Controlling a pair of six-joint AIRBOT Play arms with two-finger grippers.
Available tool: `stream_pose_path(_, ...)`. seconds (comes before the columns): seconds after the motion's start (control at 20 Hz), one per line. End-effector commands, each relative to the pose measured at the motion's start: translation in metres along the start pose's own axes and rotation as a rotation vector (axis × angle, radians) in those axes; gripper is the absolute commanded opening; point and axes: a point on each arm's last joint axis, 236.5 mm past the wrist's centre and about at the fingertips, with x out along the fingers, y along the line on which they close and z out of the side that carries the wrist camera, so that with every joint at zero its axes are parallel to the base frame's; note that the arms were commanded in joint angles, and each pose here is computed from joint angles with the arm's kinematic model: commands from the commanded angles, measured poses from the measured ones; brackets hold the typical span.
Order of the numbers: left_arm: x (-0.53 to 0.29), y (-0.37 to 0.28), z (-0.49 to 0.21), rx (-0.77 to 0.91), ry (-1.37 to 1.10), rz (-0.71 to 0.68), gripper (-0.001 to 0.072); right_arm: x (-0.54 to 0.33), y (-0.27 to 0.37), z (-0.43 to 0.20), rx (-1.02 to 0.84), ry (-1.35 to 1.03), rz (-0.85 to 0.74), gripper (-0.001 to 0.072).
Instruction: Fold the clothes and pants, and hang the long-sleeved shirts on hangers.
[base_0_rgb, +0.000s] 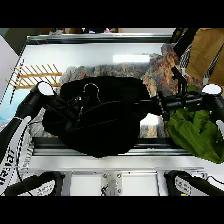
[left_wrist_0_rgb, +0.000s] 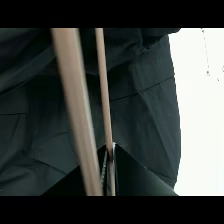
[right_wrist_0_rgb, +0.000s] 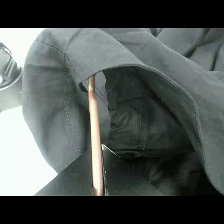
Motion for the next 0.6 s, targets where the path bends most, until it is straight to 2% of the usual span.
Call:
stream_pose_path(0.0,-0.0005,0.0000,0.0077,0.003,-0.031,0.001,0.0011,0.0003,-0.0004,-0.0004,-0.139,0.001,-0.001,0.0013)
stream_pose_path(0.1,-0.0005,0.0000,0.0077,0.003,-0.031,0.001,0.0011,0.0003,-0.0005,-0.0004,-0.305,0.001,-0.002,0.0013)
stream_pose_path(0.2,-0.0005,0.0000,0.0077,0.003,-0.031,0.001,0.0011,0.0003,-0.0025,0.0000,-0.389,0.001,-0.010,0.0013)
stream_pose_path(0.55,-0.0005,0.0005,0.0072,0.003,-0.029,0.003,0.0011,0.0002,-0.0025,0.0002,-0.368,0.001,-0.011,0.0011)
